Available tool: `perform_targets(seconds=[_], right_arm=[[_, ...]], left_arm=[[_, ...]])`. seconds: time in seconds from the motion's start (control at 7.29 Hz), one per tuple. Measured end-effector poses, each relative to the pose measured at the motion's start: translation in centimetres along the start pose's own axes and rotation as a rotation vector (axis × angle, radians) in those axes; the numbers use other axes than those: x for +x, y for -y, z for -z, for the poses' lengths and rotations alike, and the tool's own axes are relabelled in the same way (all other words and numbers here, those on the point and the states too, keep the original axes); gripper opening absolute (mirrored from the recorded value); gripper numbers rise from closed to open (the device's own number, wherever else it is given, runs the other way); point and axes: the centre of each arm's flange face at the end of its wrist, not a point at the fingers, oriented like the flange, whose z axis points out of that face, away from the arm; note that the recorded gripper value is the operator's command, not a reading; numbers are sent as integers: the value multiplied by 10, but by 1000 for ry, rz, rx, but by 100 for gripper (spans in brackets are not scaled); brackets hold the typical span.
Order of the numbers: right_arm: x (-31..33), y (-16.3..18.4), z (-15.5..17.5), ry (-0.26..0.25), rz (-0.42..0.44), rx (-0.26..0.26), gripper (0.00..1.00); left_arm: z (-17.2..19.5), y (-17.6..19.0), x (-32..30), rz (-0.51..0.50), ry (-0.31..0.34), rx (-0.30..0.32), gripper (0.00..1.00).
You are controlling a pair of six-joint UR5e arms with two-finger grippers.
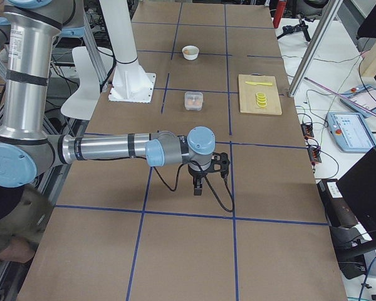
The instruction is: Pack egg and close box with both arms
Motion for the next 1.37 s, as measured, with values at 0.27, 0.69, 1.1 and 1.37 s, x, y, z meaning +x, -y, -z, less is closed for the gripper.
perform_targets(seconds=[0.27,0.69,1.1,1.37], right_arm=[[1,-2,-1,1,-2,-2,100],[0,-3,0,2,0,0,100],[-1,-3,1,2,1,1,100],[-1,-3,1,1,1,1,100]], left_arm=[[2,3,2,1,1,5,100],[3,0,2,0,2,5,100],[8,-2,10,-1,-51,25,100],[7,-2,14,-11,-84,35,100]])
